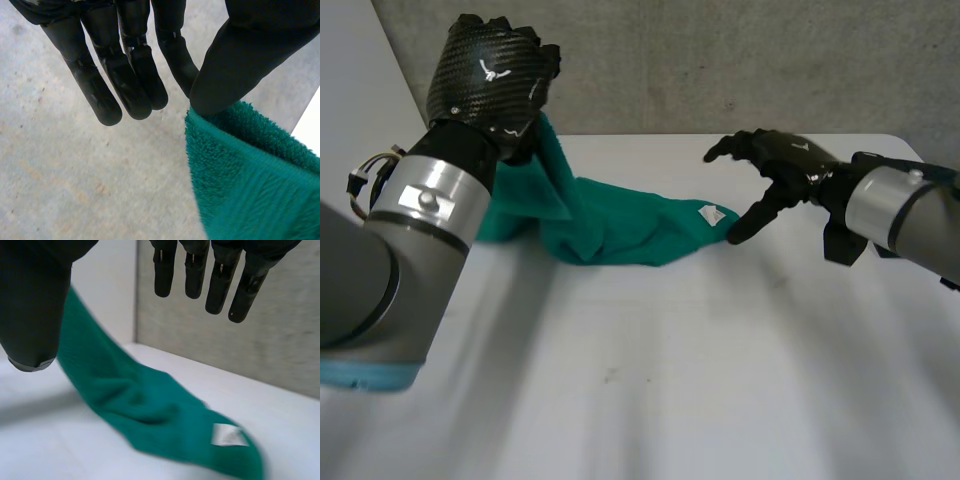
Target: Fold the laundry.
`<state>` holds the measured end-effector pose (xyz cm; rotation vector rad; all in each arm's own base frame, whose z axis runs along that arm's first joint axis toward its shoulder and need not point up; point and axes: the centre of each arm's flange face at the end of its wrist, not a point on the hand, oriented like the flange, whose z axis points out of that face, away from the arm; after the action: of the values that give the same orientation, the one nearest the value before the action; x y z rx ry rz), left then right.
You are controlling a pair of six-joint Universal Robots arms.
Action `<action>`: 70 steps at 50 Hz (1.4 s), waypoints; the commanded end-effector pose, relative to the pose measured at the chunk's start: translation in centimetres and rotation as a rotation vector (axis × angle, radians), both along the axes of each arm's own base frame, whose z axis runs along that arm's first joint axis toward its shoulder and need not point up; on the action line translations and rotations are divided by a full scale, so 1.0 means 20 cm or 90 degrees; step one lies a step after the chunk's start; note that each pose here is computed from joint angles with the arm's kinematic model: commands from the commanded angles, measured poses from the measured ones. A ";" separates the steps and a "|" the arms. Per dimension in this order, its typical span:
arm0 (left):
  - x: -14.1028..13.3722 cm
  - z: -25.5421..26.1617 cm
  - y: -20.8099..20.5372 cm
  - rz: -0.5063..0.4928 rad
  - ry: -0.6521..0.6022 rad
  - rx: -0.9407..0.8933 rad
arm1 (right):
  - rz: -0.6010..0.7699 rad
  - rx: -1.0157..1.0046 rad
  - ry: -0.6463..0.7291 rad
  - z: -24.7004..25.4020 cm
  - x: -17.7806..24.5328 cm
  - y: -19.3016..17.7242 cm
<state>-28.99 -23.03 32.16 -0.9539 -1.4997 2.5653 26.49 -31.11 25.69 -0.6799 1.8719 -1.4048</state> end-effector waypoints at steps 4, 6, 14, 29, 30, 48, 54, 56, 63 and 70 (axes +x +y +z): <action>-0.01 0.19 0.28 -0.064 0.040 -0.061 | 0.055 -0.010 -0.071 0.03 -0.02 -0.02; 0.00 0.23 0.32 -0.073 0.047 -0.072 | 0.047 -0.029 -0.071 0.05 -0.02 -0.07; 0.06 0.32 0.48 -0.103 0.055 -0.096 | 0.023 -0.071 -0.026 -0.03 0.00 -0.25; 0.10 0.33 0.50 -0.096 0.053 -0.097 | 0.237 0.023 0.151 -0.43 0.40 0.08; 0.10 0.33 0.49 -0.095 0.051 -0.094 | 0.253 0.030 0.162 -0.46 0.42 0.12; 0.02 0.25 0.25 -0.057 0.027 -0.057 | 0.121 -0.024 0.185 -0.34 0.38 -0.05; -0.01 0.32 0.18 -0.041 0.044 -0.075 | 0.001 -0.138 0.167 -0.04 0.17 -0.14; -0.01 0.33 0.16 -0.031 0.050 -0.076 | -0.019 -0.172 0.163 0.10 0.09 -0.08; -0.04 0.31 0.09 -0.013 0.052 -0.067 | 0.000 -0.176 0.270 0.12 -0.07 0.17; -0.08 0.21 0.04 -0.017 0.031 -0.035 | 0.119 -0.105 0.395 0.00 -0.14 0.54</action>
<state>-29.88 -21.50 38.15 -0.8617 -1.3484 2.6511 24.64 -26.28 28.14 -1.2415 2.0205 -1.6088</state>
